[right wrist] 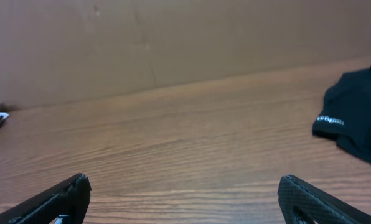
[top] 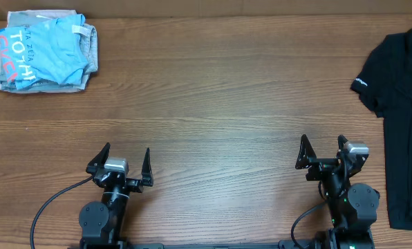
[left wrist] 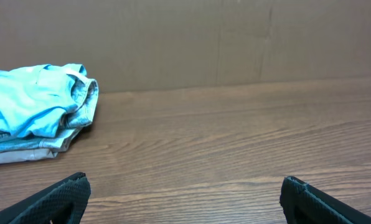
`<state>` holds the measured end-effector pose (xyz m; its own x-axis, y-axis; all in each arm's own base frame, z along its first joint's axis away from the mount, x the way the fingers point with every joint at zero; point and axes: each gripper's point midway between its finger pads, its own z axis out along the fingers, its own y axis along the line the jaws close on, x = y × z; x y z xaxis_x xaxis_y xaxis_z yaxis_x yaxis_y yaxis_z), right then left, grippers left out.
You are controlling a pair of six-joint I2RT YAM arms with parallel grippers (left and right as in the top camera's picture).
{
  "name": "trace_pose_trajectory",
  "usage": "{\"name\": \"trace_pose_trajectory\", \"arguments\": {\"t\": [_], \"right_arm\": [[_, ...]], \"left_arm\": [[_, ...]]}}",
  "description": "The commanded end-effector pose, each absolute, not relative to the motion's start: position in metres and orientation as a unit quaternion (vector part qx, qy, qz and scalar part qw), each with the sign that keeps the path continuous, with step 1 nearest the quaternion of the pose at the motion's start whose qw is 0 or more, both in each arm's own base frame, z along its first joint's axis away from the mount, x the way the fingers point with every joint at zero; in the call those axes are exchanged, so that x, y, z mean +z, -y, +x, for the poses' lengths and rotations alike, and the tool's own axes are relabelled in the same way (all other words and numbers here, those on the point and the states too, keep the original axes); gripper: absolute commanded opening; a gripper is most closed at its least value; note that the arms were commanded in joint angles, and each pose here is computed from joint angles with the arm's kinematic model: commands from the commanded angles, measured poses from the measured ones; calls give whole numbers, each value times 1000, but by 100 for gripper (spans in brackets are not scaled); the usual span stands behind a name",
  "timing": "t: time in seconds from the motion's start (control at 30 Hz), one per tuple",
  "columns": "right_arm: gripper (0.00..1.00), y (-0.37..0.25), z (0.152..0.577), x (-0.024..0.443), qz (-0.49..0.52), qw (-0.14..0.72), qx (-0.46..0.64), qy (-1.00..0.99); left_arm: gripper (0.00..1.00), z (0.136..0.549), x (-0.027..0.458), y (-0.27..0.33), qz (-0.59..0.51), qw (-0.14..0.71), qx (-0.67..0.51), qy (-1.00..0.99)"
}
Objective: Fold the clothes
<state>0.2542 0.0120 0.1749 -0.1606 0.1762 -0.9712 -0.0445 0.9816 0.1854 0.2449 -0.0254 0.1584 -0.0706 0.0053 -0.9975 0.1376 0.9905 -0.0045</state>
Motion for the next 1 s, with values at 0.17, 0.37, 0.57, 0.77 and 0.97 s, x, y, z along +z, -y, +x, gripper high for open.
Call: {"name": "trace_pose_trajectory", "arguments": {"t": [0.17,0.37,0.57,0.77,0.97], "right_arm": [[100,-17,251,174,17,665,83,-742],[100,-21,246,178,7,689,91,-719],[100,-22,245,175,3,701,93,-707],[100,-23,245,182,0,711,95,-697],[100,-26,244,186,-16,716,94,-691]], "left_arm": [[100,245,158,21,46,682,-37,-729],[100,245,158,21,46,682,-37,-729],[100,245,158,21,46,682,-37,-729],[100,245,158,21,46,682,-37,-729],[100,245,158,21,46,682,-37,-729]]}}
